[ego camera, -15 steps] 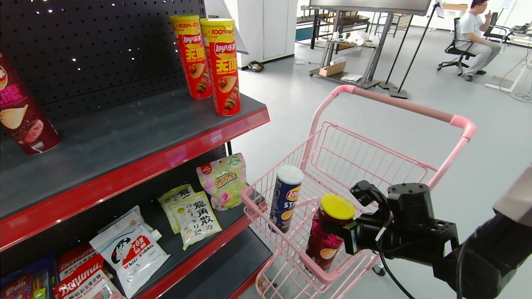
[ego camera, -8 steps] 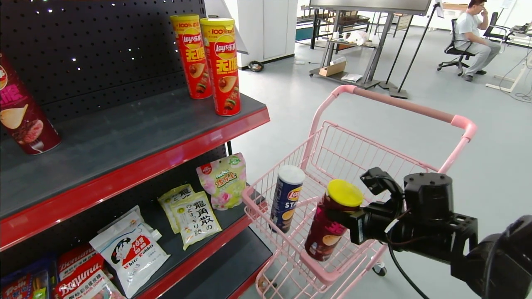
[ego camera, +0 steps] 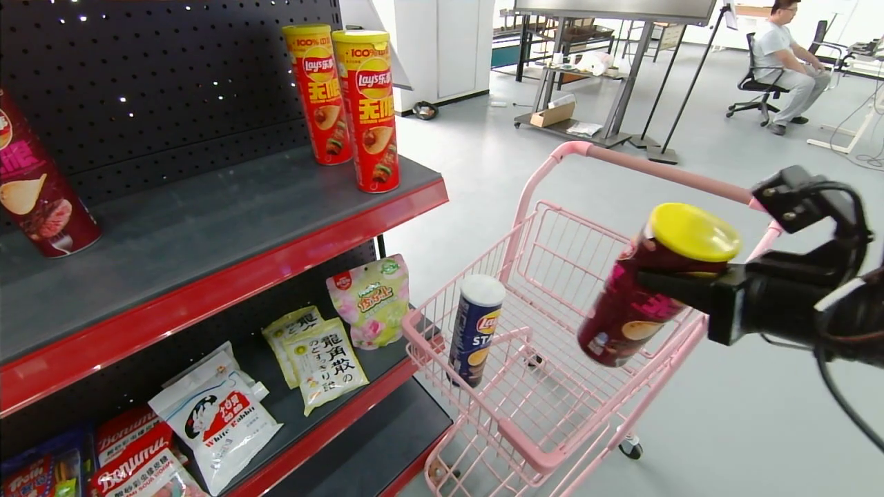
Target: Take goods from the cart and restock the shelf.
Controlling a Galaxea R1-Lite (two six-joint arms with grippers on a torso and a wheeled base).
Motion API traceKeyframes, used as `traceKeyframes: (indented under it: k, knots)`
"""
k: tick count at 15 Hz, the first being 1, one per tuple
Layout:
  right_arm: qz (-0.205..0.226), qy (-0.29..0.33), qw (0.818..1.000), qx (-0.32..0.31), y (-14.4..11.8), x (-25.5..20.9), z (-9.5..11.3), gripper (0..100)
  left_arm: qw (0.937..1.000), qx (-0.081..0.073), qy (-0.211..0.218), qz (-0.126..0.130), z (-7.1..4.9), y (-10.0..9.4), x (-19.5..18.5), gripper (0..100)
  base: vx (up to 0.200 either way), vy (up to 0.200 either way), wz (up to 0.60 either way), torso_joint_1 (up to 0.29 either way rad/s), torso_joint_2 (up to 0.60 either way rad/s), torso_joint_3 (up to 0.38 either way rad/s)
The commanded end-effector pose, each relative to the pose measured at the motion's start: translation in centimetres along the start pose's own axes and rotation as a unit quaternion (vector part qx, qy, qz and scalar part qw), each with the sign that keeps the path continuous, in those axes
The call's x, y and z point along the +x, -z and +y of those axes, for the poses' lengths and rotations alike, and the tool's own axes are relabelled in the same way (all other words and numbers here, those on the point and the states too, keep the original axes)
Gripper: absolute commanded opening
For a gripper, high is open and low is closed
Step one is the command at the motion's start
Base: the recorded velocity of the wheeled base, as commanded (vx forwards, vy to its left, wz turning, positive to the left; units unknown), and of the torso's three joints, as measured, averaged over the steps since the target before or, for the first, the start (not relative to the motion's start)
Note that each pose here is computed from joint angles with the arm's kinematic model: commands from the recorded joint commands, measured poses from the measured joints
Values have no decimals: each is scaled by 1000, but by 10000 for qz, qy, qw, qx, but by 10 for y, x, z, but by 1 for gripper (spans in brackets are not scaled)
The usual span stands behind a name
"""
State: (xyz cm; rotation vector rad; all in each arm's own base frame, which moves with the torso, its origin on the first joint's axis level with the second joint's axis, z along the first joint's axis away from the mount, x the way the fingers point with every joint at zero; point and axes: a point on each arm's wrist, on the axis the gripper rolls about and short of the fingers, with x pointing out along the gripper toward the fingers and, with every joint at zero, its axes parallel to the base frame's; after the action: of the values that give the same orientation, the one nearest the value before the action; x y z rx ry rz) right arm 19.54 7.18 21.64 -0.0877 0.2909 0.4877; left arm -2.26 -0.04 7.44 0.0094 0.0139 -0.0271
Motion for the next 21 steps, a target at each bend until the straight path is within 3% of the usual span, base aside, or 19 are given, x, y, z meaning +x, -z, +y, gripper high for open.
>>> traceKeyframes:
  k: [1,7,10,21]
  knots:
    - [-508,678,9964,-74,-10,-84,-3,0,10000,-2,3,-1,0,0,0,100,0,0,0,0,0,0]
    - [-302,1328,9907,6,37,-171,19,0,10000,-10,3,-1,0,0,0,100,0,0,0,0,0,0]
    - [-526,1793,9823,-157,55,-189,26,0,10000,-10,3,-1,0,0,0,100,0,0,0,0,0,0]
    - [-498,1766,9825,-335,91,-215,40,0,10000,-10,3,-1,0,0,0,100,0,0,0,0,0,0]
